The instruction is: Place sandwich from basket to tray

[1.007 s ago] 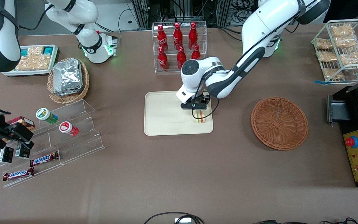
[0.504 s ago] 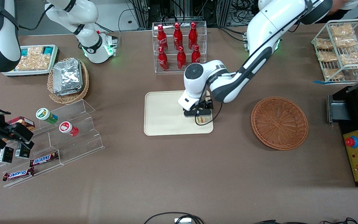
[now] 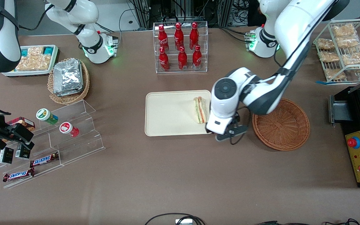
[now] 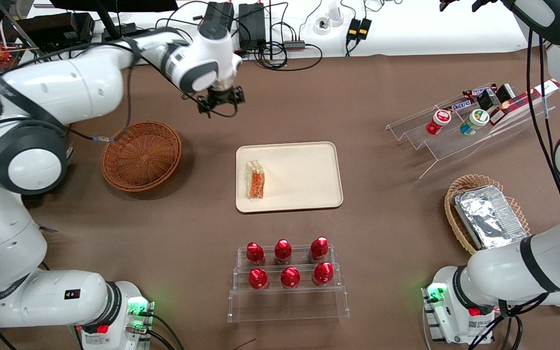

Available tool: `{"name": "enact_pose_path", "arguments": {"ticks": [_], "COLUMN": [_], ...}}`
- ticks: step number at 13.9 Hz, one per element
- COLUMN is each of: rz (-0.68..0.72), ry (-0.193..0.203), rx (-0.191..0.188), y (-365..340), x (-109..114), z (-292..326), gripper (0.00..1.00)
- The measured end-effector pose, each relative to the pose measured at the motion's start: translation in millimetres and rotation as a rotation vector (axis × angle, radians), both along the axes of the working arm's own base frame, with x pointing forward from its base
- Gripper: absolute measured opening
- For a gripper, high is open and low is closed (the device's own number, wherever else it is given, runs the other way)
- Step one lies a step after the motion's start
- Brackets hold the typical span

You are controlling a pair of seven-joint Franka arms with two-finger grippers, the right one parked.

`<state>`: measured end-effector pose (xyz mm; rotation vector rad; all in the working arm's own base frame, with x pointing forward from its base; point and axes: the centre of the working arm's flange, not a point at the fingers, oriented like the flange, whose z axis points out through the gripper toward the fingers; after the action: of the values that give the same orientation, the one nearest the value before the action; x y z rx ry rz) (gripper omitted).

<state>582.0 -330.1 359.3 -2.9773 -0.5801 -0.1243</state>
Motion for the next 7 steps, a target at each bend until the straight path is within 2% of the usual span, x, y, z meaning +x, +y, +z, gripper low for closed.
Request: {"name": "enact_pose_path", "arguments": {"ticks": [4, 7], "rz": [0.115, 0.148], "ry": [-0.021, -0.005], "rx": [0.039, 0.055], "y": [66, 102], "x": [23, 32], "z": [35, 48], "gripper": [1.0, 1.0]}}
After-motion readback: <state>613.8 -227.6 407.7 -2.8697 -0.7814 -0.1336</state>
